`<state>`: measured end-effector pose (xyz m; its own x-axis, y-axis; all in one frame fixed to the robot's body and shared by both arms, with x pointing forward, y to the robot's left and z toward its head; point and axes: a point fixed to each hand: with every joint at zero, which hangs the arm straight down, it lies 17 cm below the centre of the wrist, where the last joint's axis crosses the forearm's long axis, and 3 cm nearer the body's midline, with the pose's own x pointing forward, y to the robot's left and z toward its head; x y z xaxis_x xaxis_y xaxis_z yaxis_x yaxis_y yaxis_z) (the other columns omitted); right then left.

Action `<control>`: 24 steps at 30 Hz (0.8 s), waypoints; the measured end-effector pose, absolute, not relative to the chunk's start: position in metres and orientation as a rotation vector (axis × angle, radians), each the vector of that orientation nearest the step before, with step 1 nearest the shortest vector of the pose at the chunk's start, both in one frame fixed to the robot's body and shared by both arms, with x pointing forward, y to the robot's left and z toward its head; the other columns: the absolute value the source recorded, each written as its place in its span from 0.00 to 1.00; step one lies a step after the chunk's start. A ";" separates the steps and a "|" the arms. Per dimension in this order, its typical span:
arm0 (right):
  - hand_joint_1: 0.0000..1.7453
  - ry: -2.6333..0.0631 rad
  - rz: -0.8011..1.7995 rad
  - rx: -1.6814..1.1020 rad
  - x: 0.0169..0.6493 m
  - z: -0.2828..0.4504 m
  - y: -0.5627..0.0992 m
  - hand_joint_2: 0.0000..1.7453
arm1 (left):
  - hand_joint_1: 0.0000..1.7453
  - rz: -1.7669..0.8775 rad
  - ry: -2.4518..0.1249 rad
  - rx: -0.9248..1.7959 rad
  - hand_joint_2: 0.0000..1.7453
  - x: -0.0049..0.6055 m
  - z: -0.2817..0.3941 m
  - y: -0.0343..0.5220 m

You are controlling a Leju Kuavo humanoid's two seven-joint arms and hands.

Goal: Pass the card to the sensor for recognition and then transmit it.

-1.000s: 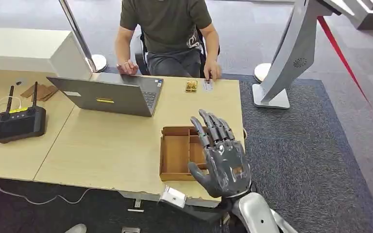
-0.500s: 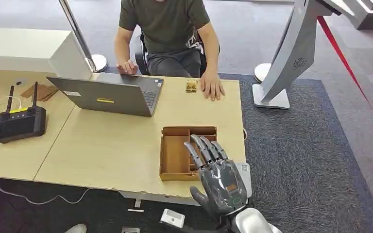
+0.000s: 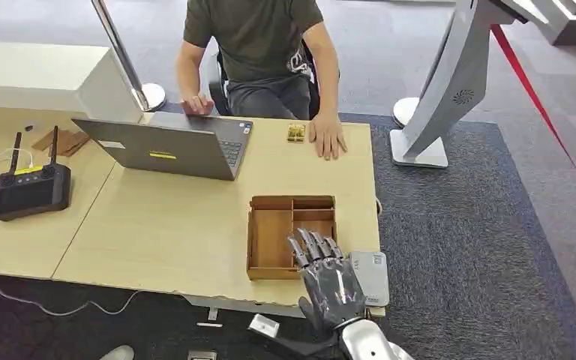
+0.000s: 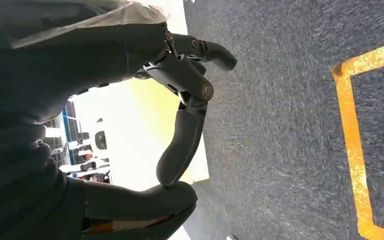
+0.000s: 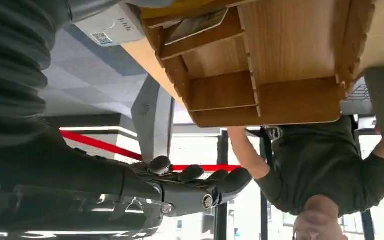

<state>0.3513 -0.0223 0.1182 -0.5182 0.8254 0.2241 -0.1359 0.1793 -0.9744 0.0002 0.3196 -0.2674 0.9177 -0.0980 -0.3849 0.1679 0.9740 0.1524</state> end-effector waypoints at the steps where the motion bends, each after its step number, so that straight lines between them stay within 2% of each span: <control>1: 0.00 -1.631 1.450 -0.687 0.355 0.116 -0.023 1.00 | 0.00 -0.134 0.387 0.184 1.00 0.000 -0.267 0.319; 24: 0.00 -1.542 1.362 -0.750 0.393 0.071 -0.032 1.00 | 0.00 -0.092 0.401 0.185 1.00 -0.001 -0.266 0.319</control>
<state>0.3934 -0.0320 0.0708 -0.3948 0.8877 0.2368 -0.1254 0.2033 -0.9711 -0.0009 0.3187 -0.2664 0.9169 -0.0527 -0.3957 0.1258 0.9789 0.1611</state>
